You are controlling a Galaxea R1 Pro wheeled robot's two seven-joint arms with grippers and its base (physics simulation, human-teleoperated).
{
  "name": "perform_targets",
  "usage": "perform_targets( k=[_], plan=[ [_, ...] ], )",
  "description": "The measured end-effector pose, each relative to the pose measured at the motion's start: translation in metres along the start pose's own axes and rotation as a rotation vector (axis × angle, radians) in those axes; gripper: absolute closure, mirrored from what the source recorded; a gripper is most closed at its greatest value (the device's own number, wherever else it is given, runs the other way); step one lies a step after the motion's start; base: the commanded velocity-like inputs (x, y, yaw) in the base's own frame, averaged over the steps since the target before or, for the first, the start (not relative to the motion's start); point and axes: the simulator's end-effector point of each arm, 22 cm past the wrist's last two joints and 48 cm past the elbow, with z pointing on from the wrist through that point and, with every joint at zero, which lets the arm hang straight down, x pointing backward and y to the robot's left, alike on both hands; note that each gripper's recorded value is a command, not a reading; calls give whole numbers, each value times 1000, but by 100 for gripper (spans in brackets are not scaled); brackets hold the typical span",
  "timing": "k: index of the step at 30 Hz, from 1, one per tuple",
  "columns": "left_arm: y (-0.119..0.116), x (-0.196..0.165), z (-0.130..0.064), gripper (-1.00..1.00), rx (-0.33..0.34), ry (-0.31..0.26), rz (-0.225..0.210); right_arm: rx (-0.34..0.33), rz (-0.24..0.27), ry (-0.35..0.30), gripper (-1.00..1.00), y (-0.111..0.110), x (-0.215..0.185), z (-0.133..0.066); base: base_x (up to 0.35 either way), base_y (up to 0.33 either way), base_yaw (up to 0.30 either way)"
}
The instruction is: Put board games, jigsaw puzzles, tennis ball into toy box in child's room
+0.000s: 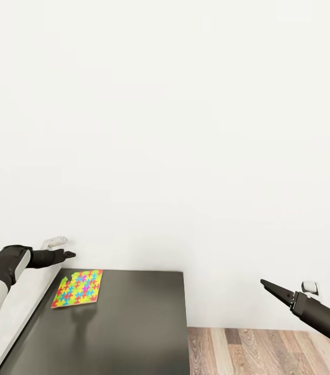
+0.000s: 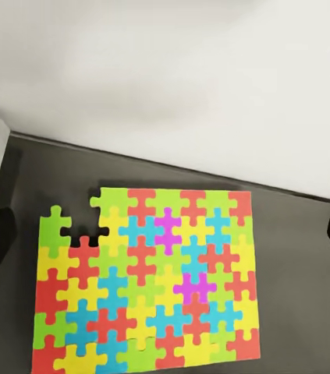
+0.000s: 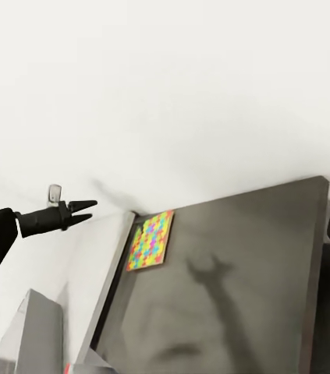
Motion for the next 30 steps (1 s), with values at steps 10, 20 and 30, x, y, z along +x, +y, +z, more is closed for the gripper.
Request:
perform_targets(
  k=[10,20,30],
  plan=[
    [3,4,8,-100,-16,6,12,9,11,7,-100,-6,3,2,0,0,0],
    [17,7,13,-100,-73,13,12,18,21,15,-100,-12,6,4,0,0,0],
    [24,6,17,-100,-96,13,14,27,32,23,-100,-18,10,5,0,0,0]
  ],
)
